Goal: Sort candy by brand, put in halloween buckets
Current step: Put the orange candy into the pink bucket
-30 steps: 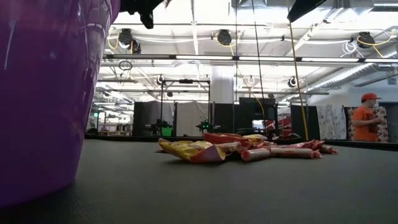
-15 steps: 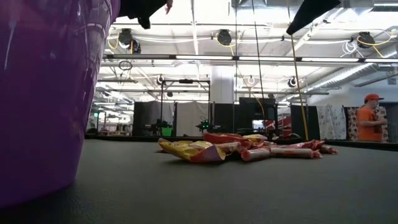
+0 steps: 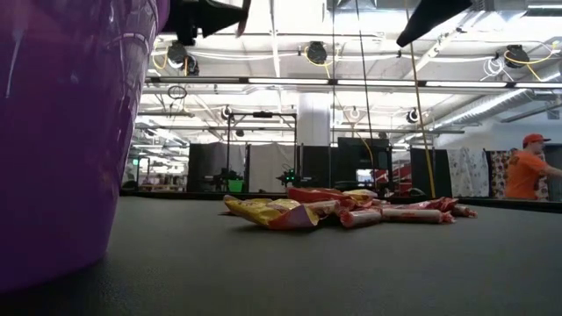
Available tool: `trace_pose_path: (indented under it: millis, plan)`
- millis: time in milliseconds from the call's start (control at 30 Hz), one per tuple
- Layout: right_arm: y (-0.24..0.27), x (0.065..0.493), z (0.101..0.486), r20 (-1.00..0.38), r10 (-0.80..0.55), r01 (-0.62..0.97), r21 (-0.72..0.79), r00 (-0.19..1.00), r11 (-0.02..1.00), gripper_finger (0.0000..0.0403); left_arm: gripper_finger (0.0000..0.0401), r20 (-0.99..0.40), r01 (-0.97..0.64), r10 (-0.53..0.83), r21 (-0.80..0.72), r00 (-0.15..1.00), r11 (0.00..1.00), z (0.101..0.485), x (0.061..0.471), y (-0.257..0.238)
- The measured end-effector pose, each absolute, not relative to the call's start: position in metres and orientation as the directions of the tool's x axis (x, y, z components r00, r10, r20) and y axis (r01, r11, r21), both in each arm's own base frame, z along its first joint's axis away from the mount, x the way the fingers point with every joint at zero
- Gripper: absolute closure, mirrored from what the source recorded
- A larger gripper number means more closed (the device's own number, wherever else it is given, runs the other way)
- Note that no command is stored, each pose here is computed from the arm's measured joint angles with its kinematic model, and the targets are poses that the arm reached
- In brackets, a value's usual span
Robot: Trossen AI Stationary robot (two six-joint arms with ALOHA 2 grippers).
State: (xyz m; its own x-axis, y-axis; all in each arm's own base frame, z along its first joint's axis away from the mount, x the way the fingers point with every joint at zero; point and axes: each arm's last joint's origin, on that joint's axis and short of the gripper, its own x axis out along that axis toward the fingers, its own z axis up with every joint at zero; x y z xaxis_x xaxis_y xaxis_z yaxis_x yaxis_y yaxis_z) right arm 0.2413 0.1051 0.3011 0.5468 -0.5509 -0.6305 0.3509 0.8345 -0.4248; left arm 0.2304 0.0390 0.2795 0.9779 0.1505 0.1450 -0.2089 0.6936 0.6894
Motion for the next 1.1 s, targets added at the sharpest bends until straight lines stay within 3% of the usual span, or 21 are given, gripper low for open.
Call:
trace_pose_path:
  millis: [267,333,467,533,600,733,867,1100]
  plan:
    - [0.099,0.245,0.301,-0.63,-0.563,0.346,-0.445,0.534,0.826,0.0294,0.0347,0.145,-0.264,0.227,0.675,0.963,0.689,0.279,0.23,0.041]
    - [0.098,0.245,0.301,-0.63,-0.565,0.346,-0.446,0.533,0.825,0.0294,0.0347,0.144,-0.261,0.219,0.609,0.965,0.749,0.279,0.23,0.04]
    - [0.097,0.245,0.301,-0.632,-0.566,0.345,-0.45,0.529,0.824,0.0294,0.0347,0.144,-0.246,0.213,0.274,0.966,0.93,0.28,0.23,0.039]
    - [0.097,0.245,0.301,-0.632,-0.566,0.345,-0.45,0.529,0.824,0.0294,0.0347,0.135,-0.225,0.214,0.072,0.967,0.972,0.279,0.231,0.039]
    - [0.097,0.245,0.301,-0.632,-0.566,0.345,-0.449,0.53,0.824,0.0294,0.0347,0.111,-0.198,0.215,-0.144,0.97,0.97,0.276,0.231,0.039]
    - [0.097,0.245,0.301,-0.632,-0.565,0.345,-0.449,0.53,0.825,0.0294,0.0347,0.062,-0.16,0.215,-0.479,0.975,0.863,0.272,0.231,0.039]
    - [0.097,0.245,0.301,-0.634,-0.563,0.343,-0.447,0.53,0.826,0.0294,0.0347,0.025,-0.112,0.142,-0.484,0.99,0.868,0.268,0.232,0.038]
    - [0.098,0.245,0.301,-0.645,-0.551,0.334,-0.439,0.529,0.834,0.0294,0.0347,0.075,0.253,-0.244,-0.404,0.967,0.879,0.287,0.227,0.027]
